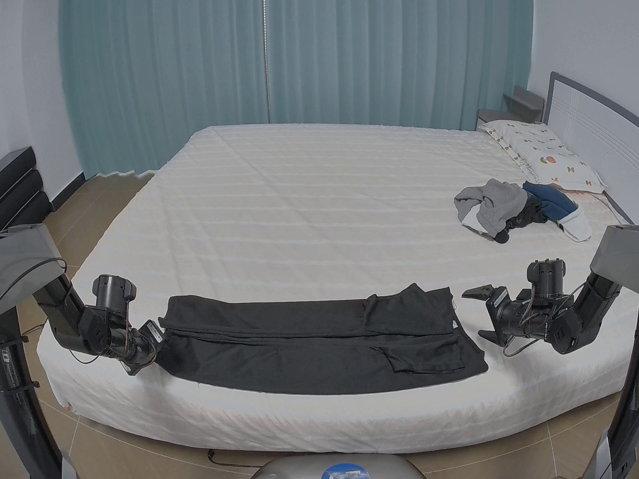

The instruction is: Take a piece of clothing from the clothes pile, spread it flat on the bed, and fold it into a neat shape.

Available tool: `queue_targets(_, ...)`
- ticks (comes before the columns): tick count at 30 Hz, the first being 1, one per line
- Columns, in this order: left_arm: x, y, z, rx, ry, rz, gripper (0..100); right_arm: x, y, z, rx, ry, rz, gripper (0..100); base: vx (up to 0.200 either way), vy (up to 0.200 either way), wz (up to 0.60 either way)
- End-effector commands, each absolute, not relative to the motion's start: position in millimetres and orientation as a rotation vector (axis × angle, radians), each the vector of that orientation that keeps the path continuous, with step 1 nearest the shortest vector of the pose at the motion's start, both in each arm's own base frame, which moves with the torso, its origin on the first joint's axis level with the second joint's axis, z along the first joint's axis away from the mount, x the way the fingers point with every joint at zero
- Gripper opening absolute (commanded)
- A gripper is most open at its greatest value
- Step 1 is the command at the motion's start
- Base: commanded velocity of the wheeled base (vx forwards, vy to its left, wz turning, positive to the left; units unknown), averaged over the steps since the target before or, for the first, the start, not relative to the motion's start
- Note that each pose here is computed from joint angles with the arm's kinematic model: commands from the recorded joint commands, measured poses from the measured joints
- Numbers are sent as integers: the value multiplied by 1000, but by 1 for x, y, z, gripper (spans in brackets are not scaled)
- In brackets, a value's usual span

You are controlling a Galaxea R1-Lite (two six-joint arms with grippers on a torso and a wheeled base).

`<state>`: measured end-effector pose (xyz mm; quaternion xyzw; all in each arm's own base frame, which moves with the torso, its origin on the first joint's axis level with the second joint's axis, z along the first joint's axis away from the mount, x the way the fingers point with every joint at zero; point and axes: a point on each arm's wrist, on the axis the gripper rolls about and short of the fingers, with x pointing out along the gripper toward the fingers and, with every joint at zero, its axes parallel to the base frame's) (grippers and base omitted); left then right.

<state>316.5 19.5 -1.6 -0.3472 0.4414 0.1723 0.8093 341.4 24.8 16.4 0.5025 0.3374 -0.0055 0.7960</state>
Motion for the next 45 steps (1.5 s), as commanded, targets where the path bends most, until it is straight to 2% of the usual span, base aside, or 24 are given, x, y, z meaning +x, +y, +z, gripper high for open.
queue_targets(1,311,21,-6,-676,961,401,0,342,24,17,1081,721,-13,100,0,0,0)
queue_targets(17,305,24,-9,-643,974,433,0,341,25,17,1077,698,6,100,0,0,0)
queue_targets(18,305,25,-8,-642,972,433,100,341,25,16,1077,692,10,100,0,0,0)
queue_targets(26,309,33,7,-679,906,425,100,341,25,16,1077,687,13,100,0,0,0)
queue_targets(37,342,35,54,-735,741,253,100,340,25,14,1077,696,7,100,0,0,0)
queue_targets(41,351,35,58,-679,784,235,100,340,25,11,1076,702,4,100,0,0,0)
queue_targets(45,359,33,35,-623,871,227,100,340,27,10,1074,709,7,100,0,0,0)
